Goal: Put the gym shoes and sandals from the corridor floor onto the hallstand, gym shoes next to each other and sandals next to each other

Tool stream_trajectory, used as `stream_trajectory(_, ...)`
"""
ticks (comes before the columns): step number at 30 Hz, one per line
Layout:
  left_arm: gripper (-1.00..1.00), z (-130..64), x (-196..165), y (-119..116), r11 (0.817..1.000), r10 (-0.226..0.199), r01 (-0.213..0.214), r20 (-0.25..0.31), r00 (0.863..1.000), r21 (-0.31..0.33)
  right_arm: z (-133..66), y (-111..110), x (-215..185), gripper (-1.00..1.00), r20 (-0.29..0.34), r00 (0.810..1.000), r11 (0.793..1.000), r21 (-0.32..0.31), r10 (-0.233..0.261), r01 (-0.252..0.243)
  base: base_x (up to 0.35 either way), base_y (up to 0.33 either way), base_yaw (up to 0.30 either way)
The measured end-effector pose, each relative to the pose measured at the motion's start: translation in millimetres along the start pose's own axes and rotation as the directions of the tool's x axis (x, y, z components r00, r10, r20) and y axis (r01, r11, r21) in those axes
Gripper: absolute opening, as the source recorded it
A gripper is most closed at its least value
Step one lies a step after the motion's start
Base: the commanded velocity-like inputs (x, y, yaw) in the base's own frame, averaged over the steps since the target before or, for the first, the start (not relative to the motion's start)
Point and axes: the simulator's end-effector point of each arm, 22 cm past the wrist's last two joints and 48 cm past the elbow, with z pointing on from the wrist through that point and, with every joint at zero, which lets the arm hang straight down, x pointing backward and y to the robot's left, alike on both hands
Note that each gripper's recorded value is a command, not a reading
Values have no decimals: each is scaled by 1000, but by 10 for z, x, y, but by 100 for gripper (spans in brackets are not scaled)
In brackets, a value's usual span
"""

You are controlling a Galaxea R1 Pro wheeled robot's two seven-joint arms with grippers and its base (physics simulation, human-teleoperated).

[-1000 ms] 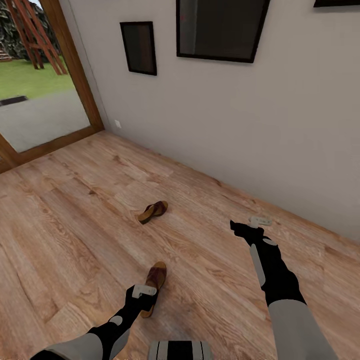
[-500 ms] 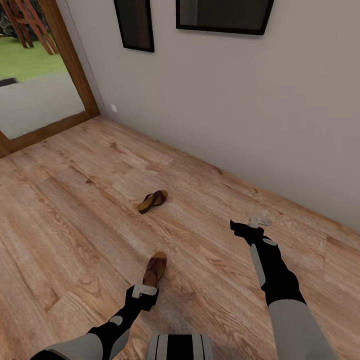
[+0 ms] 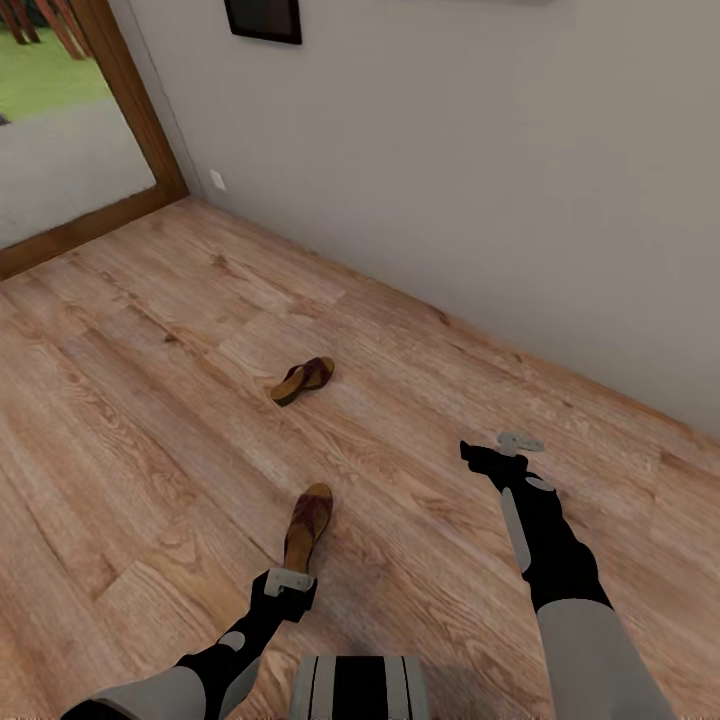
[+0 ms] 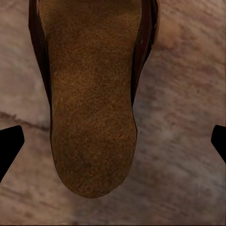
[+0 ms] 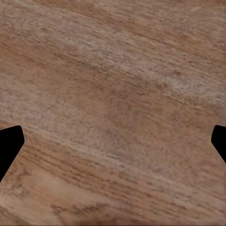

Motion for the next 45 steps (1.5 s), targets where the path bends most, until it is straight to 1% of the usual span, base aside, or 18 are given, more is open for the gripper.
stream_trajectory(11,100,16,82,-5,1000,-4,4,-14,1000,2,42,-14,93,100,-15,1000,1000,3,-1,1,0,0,46)
stream_trajectory(19,100,60,295,-17,1000,-12,12,-51,999,5,154,-49,324,100,-51,999,1000,10,-4,5,0,0,3)
stream_trajectory(25,100,66,336,-20,1000,-14,14,-58,998,6,172,-56,369,100,-59,998,1000,11,-5,6,0,0,0)
stream_trajectory(30,100,88,464,-29,1000,-19,19,-80,997,8,234,-78,512,100,-81,997,1000,15,-7,8,0,0,0)
stream_trajectory(45,100,102,571,-37,1000,-23,24,-98,995,9,281,-97,630,100,-99,995,1000,19,-8,10,0,0,0)
